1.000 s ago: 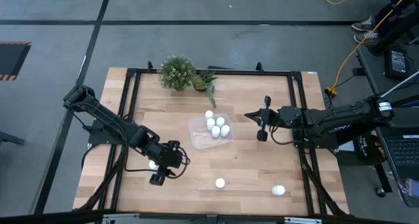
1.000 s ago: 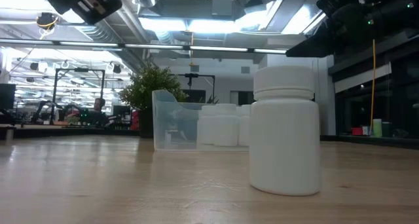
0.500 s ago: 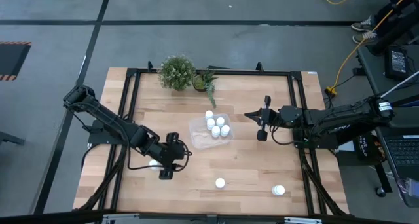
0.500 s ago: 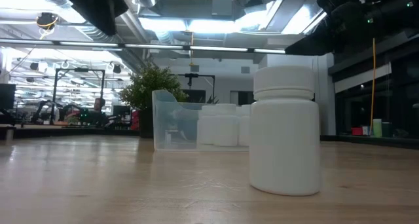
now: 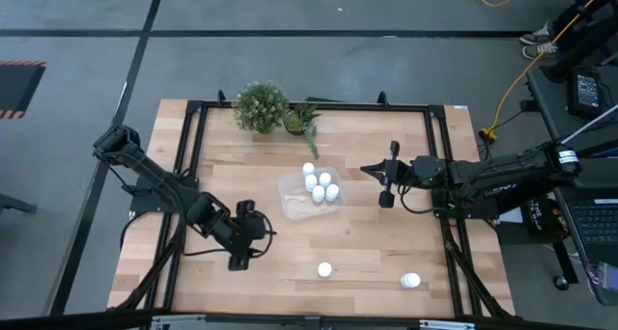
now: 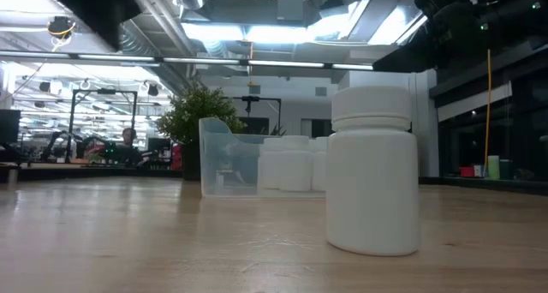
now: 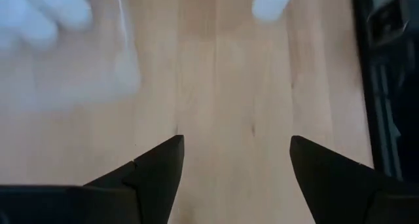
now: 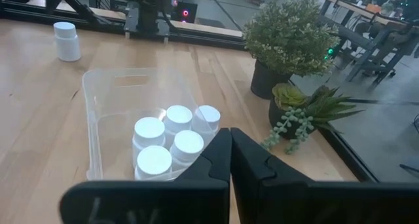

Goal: Pick and place pill bottles into a basket
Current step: Put the white pill bottle into the transparent bin

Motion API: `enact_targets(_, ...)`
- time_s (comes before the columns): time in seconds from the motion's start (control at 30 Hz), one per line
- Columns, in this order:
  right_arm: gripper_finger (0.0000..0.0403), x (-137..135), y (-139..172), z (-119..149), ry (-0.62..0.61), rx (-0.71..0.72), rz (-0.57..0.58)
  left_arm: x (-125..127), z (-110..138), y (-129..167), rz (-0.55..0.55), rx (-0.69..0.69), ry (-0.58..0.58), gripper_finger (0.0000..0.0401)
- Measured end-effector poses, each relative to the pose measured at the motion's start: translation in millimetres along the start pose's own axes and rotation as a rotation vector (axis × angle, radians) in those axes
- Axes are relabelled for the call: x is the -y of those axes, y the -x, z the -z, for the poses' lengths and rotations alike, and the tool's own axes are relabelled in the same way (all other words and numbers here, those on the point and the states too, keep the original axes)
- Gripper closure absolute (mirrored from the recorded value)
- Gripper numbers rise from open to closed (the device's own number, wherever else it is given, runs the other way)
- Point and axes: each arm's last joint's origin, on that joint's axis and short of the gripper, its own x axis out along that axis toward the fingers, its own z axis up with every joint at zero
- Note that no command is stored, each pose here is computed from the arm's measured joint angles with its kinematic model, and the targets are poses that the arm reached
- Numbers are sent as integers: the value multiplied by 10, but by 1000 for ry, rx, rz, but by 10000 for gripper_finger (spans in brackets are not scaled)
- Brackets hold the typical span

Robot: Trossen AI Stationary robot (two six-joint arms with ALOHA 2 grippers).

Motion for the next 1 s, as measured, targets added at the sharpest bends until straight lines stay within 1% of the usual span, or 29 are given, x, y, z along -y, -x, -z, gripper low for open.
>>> enact_targets(0.1,398,0,0,-2,-1,2,0,3,142,22,-12,-135,77,131)
enact_targets(0.17,398,1,0,-9,-5,9,1,-13,234,45,-52,-217,127,131)
enact_targets(0.27,398,2,0,-16,-8,16,2,-14,323,77,-100,-278,180,132)
enact_targets(0.57,398,1,0,-15,-9,15,2,98,426,126,-108,-286,246,132)
enact_targets(0.73,398,2,0,-13,-57,13,1,169,486,116,-155,-246,276,132)
enact_targets(1.0,398,1,0,-11,-56,11,1,262,636,8,-233,-323,268,132)
